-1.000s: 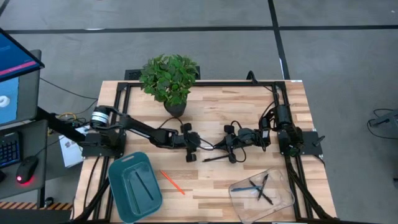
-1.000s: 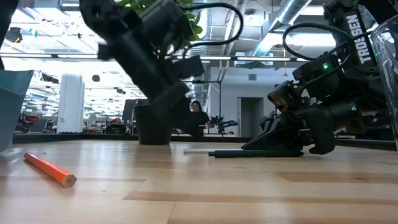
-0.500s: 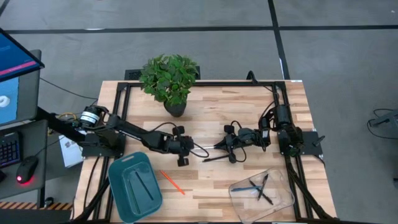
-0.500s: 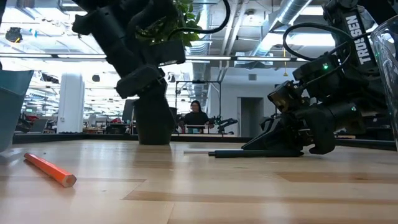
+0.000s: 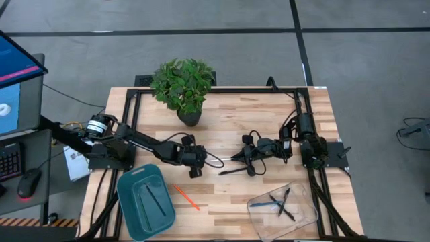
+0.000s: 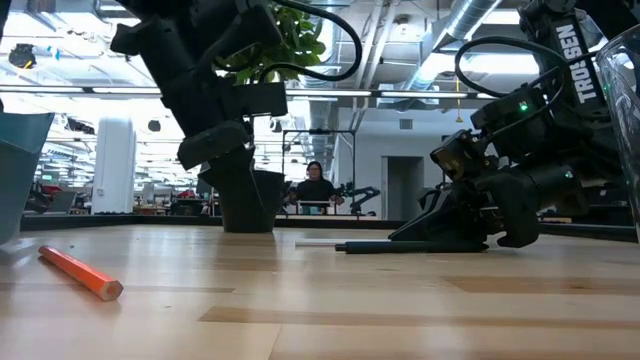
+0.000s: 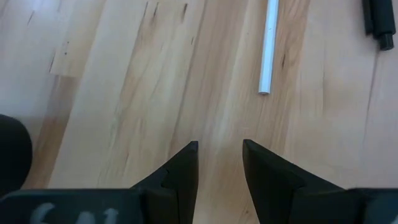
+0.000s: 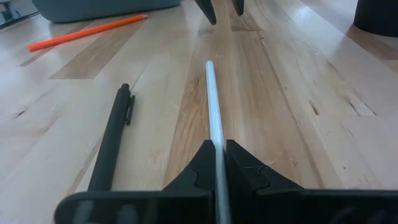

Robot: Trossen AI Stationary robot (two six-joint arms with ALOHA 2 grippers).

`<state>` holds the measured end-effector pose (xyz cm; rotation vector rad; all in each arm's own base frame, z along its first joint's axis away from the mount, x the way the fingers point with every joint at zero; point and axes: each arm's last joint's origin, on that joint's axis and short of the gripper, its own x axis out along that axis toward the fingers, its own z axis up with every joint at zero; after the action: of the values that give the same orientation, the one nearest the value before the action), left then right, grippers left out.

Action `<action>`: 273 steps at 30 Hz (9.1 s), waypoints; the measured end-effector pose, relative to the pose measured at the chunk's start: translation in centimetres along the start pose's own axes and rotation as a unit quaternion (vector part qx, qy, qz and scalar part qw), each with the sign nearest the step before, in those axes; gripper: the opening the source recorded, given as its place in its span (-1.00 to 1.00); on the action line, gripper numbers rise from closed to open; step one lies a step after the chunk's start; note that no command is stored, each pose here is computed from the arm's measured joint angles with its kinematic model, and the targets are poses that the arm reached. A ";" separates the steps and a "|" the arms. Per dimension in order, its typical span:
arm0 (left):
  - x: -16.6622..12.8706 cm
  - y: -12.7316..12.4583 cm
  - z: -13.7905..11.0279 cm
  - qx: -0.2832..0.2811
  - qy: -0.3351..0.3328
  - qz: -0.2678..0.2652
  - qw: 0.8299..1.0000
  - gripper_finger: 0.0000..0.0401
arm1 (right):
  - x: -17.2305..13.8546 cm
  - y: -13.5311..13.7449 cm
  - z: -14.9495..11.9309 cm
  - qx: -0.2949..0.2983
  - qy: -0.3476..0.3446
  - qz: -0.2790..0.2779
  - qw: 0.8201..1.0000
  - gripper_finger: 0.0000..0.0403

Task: Sort pens & pencils
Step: Put the white pencil into the blue bin

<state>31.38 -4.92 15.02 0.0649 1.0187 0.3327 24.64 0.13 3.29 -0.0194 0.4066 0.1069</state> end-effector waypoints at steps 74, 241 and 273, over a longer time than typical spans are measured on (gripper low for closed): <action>-0.4 -0.5 -0.7 -0.013 0.011 0.034 0.999 -0.42 | -7.5 0.3 7.2 -0.037 -0.009 -0.052 0.998 -0.82; -21.0 -6.4 2.6 0.043 -0.521 0.013 0.852 -0.42 | -9.5 12.1 31.5 -0.176 -0.156 -0.038 0.971 -0.82; -18.5 -2.1 3.2 0.038 -0.696 -0.060 0.714 -0.42 | -8.3 10.2 32.8 -0.209 -0.225 -0.015 0.951 -0.82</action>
<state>25.74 -12.20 31.52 0.2756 -0.4940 0.0444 28.90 10.81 36.67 -0.4134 -0.0798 0.1617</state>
